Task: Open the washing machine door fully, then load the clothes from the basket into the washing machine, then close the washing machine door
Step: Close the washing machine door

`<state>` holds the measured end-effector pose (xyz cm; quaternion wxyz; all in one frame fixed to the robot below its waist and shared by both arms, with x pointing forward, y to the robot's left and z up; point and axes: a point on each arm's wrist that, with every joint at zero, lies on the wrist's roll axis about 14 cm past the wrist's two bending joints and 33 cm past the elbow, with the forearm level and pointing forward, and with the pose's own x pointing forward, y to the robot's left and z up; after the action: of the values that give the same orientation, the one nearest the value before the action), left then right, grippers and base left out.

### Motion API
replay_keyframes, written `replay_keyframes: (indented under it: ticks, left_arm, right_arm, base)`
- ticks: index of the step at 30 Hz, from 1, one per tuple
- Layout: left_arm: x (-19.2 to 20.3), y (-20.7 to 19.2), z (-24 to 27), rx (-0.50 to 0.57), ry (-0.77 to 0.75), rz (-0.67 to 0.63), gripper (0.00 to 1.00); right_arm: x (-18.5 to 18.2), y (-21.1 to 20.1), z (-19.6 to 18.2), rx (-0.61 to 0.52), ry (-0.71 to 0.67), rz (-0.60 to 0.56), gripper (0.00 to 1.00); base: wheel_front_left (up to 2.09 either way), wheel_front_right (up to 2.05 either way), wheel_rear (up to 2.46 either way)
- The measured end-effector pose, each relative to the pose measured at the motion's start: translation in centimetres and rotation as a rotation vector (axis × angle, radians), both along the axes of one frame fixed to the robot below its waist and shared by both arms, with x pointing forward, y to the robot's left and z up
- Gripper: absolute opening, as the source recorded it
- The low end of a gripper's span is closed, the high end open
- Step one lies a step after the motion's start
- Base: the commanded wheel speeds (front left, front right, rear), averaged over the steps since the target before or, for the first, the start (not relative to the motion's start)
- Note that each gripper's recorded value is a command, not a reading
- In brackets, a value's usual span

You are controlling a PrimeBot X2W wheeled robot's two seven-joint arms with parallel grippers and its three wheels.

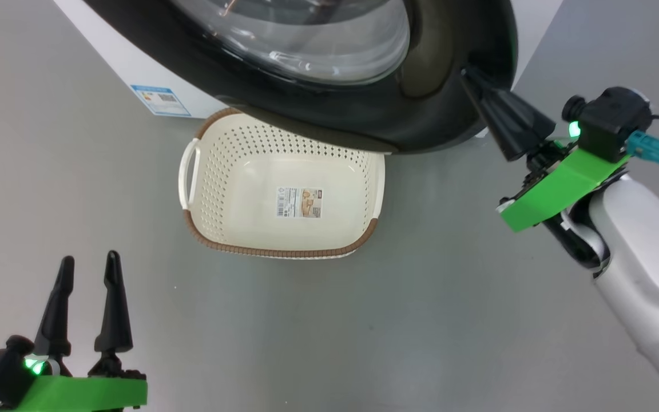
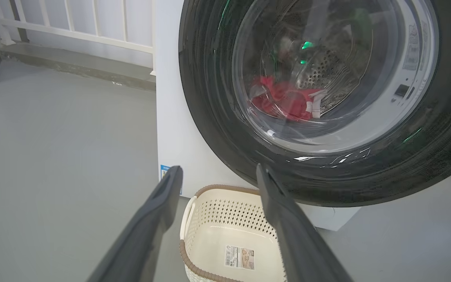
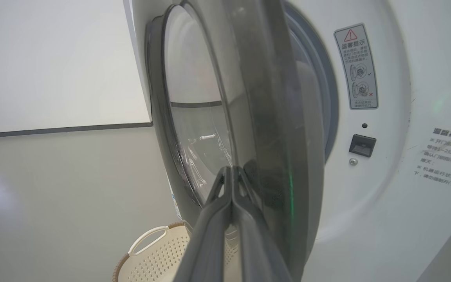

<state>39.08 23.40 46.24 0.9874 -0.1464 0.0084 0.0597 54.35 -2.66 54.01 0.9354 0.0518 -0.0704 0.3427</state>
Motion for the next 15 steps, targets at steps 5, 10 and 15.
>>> replay_keyframes:
  ticks: [5,10,15]
  left_arm:
    - [0.7,0.2,-0.3,0.006,0.003,0.004,1.0]
    - [1.2,0.6,-0.8,0.008,0.016,0.013,1.0]
    - [1.6,1.1,-1.4,0.016,0.03,0.024,1.0]
  right_arm:
    - [2.0,-0.8,0.1,-0.008,-0.02,-0.023,0.0]
    - [4.3,-1.3,0.1,-0.034,-0.042,-0.035,0.0]
    - [6.6,-1.4,0.0,-0.053,-0.057,-0.042,0.0]
  base:
    - [0.0,0.0,0.0]
    - [0.0,0.0,0.0]
    - [0.0,0.0,0.0]
